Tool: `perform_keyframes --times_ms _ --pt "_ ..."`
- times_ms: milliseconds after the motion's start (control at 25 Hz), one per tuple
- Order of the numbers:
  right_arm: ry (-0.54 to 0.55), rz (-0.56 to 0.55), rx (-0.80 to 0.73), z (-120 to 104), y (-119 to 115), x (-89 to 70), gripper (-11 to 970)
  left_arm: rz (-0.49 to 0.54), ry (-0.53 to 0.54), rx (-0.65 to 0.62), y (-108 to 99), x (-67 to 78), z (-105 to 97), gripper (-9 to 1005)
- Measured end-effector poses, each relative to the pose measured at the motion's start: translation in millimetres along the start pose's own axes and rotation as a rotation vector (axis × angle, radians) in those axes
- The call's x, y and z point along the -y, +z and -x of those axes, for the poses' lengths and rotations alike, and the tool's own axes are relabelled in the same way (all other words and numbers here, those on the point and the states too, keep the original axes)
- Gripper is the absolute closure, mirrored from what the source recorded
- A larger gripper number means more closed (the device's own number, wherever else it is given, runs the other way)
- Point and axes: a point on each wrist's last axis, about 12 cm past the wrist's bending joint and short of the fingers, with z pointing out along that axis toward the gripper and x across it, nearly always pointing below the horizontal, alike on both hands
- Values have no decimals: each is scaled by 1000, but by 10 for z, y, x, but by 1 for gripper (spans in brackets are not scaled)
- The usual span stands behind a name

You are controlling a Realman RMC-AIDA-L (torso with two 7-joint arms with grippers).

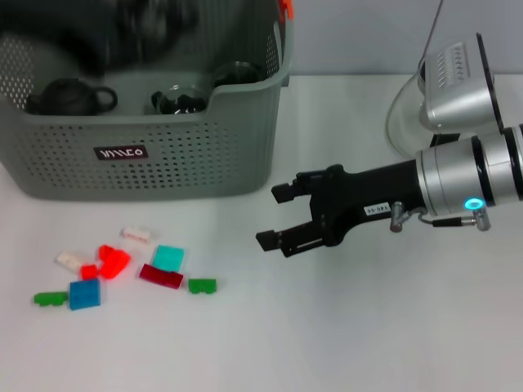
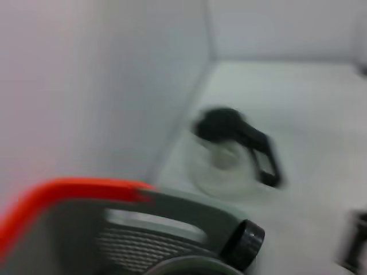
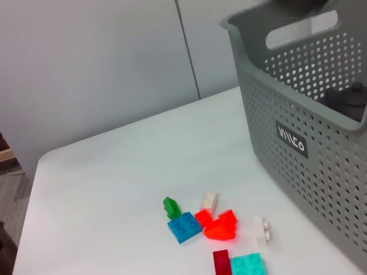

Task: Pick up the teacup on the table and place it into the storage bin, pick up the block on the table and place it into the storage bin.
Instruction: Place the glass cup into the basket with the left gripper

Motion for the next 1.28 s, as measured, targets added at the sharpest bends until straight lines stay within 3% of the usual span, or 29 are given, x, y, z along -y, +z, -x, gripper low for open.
perform_keyframes --times_ms 120,200,440,560,800,1280 --pt "0 3 -1 1 5 -1 48 42 -37 10 99 -196 81 958" --pt "0 6 -1 4 10 -4 48 65 -80 -4 322 -397 115 957" --pt "5 12 1 24 31 -15 49 137 -124 -89 872 -633 15 955" --pt "1 14 3 37 42 -20 49 190 -112 -145 1042 -661 -75 955" --pt "-5 11 7 41 51 -17 49 257 -100 -205 1186 -670 -233 953" --pt "-1 5 11 36 59 -12 50 313 -23 -291 1498 -526 -406 950"
